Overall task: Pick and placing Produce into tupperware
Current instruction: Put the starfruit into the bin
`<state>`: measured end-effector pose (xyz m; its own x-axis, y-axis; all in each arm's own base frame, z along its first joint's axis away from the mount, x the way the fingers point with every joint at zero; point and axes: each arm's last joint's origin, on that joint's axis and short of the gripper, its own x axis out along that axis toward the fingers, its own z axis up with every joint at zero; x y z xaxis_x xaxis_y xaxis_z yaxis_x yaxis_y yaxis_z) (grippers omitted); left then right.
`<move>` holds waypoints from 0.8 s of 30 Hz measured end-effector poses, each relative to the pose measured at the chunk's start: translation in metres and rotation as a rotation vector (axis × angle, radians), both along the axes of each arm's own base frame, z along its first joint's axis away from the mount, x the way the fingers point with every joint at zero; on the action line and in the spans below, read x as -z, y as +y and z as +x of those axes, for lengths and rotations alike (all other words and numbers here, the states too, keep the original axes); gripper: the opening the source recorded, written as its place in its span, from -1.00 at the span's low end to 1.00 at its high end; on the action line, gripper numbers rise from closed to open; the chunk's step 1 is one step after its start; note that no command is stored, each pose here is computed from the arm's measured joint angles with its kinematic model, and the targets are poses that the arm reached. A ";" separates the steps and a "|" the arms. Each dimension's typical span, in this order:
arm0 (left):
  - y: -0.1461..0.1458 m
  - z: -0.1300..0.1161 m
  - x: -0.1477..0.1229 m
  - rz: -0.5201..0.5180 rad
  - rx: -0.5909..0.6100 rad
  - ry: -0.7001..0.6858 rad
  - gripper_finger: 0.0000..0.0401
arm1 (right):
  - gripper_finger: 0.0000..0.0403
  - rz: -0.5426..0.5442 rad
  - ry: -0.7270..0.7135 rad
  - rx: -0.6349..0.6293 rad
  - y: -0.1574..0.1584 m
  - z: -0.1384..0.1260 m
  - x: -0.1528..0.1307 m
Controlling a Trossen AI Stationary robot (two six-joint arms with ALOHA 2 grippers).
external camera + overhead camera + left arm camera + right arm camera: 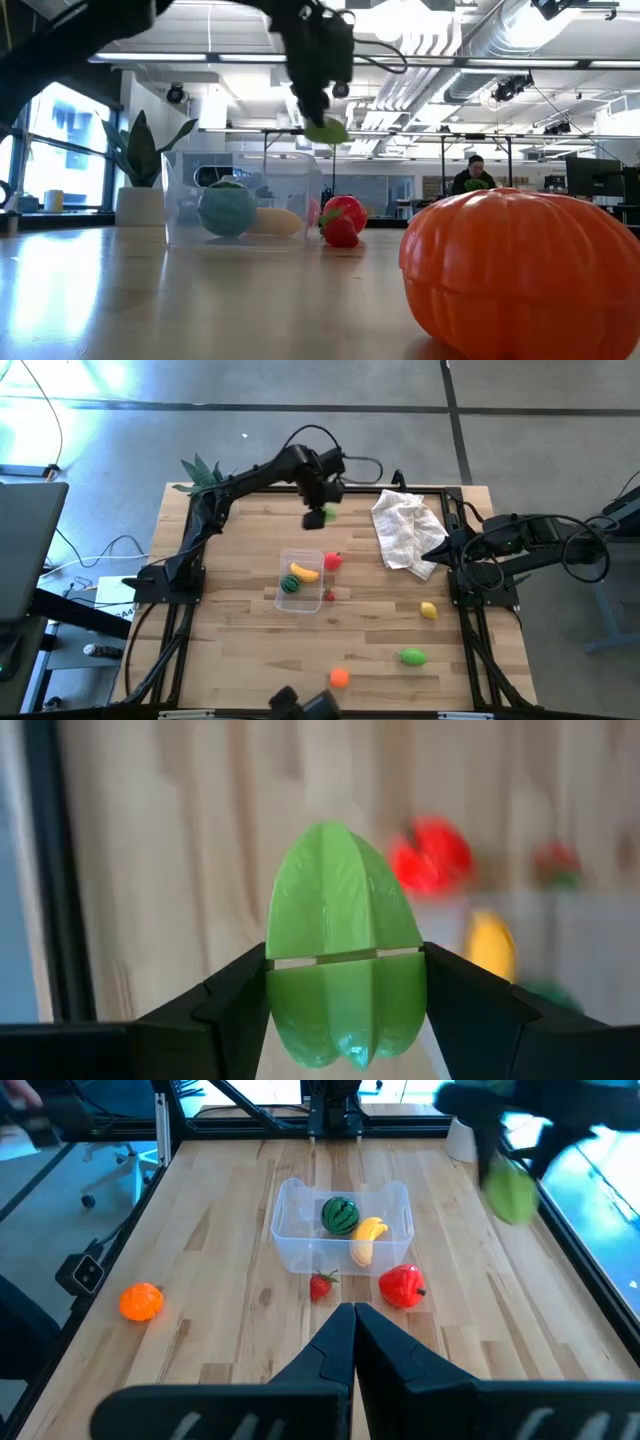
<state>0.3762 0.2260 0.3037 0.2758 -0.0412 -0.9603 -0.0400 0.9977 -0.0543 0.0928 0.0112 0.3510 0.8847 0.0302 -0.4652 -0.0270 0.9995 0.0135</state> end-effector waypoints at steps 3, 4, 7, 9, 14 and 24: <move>-0.023 -0.008 -0.015 0.005 0.099 0.063 0.10 | -1.00 0.000 0.000 0.000 0.000 0.000 0.000; -0.031 -0.009 -0.020 0.005 0.132 0.072 0.10 | -1.00 0.000 0.000 0.000 0.000 0.000 0.000; -0.055 -0.005 -0.034 0.034 0.203 0.027 0.10 | -1.00 0.000 0.000 0.000 0.000 0.000 0.000; -0.075 -0.003 -0.044 0.032 0.266 -0.004 0.10 | -1.00 0.000 0.000 0.000 0.000 0.000 0.000; -0.117 0.007 -0.049 0.031 0.356 -0.018 0.10 | -1.00 0.000 0.000 0.000 0.000 0.000 0.000; -0.152 0.011 -0.005 0.032 0.344 0.200 0.10 | -1.00 0.000 0.000 0.000 0.000 0.000 0.000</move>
